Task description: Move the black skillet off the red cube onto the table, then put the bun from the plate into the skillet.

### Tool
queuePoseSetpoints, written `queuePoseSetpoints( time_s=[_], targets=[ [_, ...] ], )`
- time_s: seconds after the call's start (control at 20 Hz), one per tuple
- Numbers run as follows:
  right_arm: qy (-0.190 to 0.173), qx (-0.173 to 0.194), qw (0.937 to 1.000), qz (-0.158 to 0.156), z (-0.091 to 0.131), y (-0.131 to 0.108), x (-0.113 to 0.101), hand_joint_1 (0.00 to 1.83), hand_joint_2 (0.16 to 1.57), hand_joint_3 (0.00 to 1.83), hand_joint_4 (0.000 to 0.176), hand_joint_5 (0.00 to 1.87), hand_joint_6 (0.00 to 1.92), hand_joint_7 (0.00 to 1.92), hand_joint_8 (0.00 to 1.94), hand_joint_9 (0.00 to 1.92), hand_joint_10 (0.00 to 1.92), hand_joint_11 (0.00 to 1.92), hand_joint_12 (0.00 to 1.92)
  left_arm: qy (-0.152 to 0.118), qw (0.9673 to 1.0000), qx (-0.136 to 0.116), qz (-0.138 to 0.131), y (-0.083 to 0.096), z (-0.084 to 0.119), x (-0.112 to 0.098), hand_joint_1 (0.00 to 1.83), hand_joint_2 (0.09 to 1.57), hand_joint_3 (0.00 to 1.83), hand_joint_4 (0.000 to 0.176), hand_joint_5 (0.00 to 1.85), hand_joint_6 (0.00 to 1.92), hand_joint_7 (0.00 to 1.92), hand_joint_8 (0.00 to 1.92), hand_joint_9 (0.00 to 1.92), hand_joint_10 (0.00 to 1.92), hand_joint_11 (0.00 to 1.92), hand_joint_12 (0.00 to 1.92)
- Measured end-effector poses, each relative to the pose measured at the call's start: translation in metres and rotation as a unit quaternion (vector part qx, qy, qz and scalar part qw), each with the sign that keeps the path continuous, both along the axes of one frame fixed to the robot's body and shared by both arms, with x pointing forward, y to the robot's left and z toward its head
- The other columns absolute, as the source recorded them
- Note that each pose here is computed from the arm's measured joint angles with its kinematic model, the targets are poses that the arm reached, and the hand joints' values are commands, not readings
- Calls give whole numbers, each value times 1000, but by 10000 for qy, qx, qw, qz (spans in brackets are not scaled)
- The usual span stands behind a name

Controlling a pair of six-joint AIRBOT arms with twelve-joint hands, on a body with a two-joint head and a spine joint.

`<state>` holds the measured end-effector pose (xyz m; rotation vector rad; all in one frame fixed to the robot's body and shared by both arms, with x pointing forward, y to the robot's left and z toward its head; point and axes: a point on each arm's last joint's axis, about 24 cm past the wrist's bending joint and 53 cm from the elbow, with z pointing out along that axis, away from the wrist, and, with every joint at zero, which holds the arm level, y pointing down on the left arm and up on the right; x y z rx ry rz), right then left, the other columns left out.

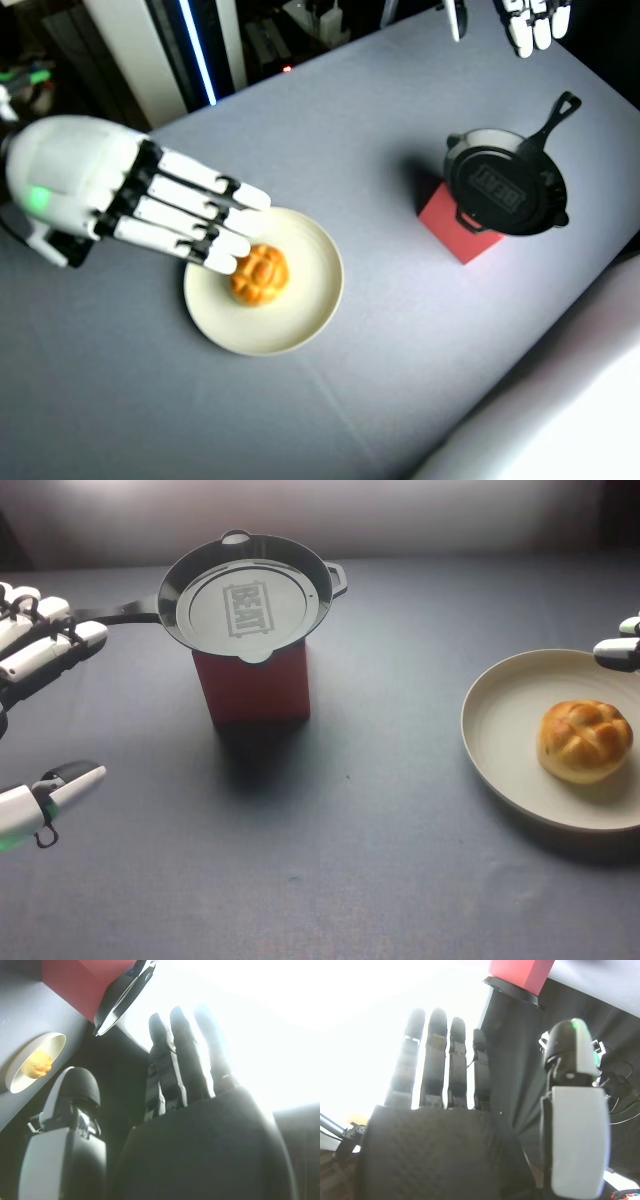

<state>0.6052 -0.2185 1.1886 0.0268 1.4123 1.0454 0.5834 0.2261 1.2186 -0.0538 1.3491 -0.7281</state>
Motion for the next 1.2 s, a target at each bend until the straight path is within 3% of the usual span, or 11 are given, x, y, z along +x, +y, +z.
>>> queuePoseSetpoints(
  time_s=[0.15,0.3,0.35,0.45,0.55,0.6,0.75,0.8,0.95,1.05,1.2],
  targets=[
    [-1,-2,10000,5,0,0,0,536,1272,1,102,429,0,373,0,303,0,247,82,-7,10000,23,2,1,0,3,578,1118,0,78,307,1,221,1,174,6,0,659],
    [-4,-10,10000,22,0,1,-1,558,1274,1,85,440,4,378,3,315,5,269,80,-87,9998,-85,147,7,5,13,635,1113,0,61,273,1,152,3,50,10,0,60],
    [20,-18,10000,1,-1,0,0,585,1276,1,83,444,4,385,4,327,8,281,80,-110,9996,-137,209,10,6,21,697,1102,0,67,305,2,209,4,101,13,54,48],
    [23,-18,10000,2,-2,0,1,600,1279,1,77,446,4,387,4,345,11,313,87,-156,9985,-293,435,21,8,43,690,1088,0,119,309,1,208,0,111,9,103,70],
    [46,-19,10000,18,-5,2,1,615,1280,0,81,444,2,390,3,352,10,322,84,36,9957,-508,771,35,1,69,672,1048,13,116,330,7,227,4,116,8,3,321],
    [46,-19,10000,20,-5,2,1,637,1281,0,74,445,2,394,3,362,10,339,88,97,9953,-530,807,36,0,78,661,1045,5,99,334,4,239,3,146,10,0,404],
    [45,-41,10000,39,-5,2,1,677,1287,0,70,452,3,399,3,369,7,344,83,224,9943,-651,820,32,1,109,677,1060,3,129,336,0,250,2,183,9,0,349],
    [53,-52,10000,48,-6,3,0,639,1289,1,63,453,3,402,3,368,5,338,76,262,9938,-664,849,34,1,115,689,1072,3,108,349,2,273,4,199,8,0,367],
    [62,-52,10000,11,-6,1,2,618,1297,4,41,454,2,404,2,370,3,344,73,500,9920,-644,969,35,-4,137,745,1082,0,108,378,2,319,1,270,6,0,652],
    [73,-59,10000,9,-7,1,2,636,1305,5,32,450,0,411,3,374,3,350,71,646,9916,-627,926,30,-10,146,774,1063,0,66,419,7,356,6,305,9,0,751],
    [88,-73,9999,48,-9,3,1,600,1312,5,32,455,1,431,7,397,8,375,74,855,9910,-513,893,19,-12,169,920,1064,0,23,701,8,698,9,616,15,149,816]
  ],
)
